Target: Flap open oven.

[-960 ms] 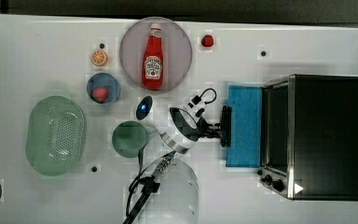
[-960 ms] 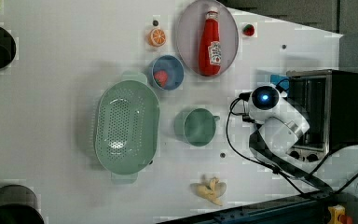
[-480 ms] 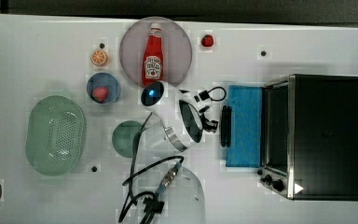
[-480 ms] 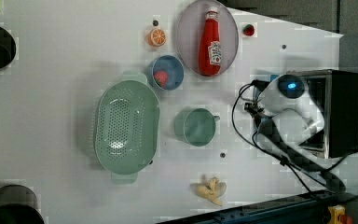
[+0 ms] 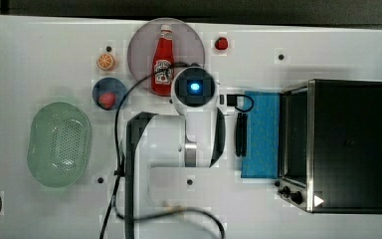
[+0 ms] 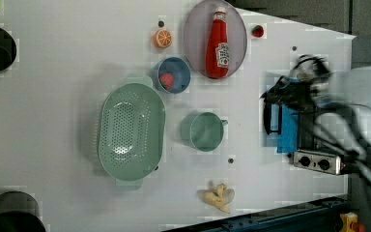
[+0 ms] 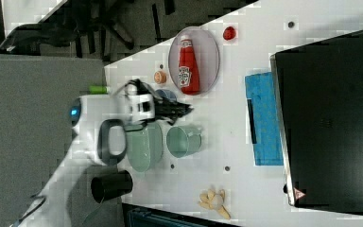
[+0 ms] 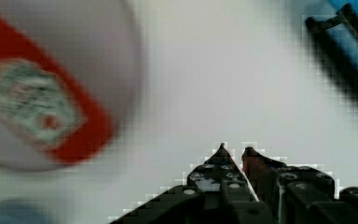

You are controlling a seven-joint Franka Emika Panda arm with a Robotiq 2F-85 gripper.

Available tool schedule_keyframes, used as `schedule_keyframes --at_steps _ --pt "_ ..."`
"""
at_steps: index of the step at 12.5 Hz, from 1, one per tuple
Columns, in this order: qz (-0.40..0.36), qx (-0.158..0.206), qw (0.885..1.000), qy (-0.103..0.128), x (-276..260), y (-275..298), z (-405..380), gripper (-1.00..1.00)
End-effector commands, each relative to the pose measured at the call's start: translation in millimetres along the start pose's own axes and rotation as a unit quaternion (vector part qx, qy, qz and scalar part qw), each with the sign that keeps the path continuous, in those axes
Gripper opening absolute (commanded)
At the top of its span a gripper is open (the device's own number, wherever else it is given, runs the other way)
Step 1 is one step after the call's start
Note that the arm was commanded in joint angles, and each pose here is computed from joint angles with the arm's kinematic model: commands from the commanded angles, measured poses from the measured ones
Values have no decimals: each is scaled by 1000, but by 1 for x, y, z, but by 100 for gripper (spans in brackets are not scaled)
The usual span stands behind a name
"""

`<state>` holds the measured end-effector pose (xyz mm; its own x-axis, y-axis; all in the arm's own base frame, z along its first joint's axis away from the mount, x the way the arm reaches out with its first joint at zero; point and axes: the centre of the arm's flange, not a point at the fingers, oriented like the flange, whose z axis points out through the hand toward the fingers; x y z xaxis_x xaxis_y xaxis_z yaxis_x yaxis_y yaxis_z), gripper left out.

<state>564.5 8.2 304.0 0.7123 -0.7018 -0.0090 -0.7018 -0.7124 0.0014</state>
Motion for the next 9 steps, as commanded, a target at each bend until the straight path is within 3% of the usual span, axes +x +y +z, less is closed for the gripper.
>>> schedule_keyframes --at_steps 1,3,5,6,9 --pt "49 58 997 14 14 1 -80 -65" --pt "57 66 996 8 12 6 -132 -65" --pt "63 51 997 -19 2 14 -177 -65" --pt "76 49 996 -20 1 19 -203 -65" --pt "87 -2 996 -23 -9 35 -250 -65"
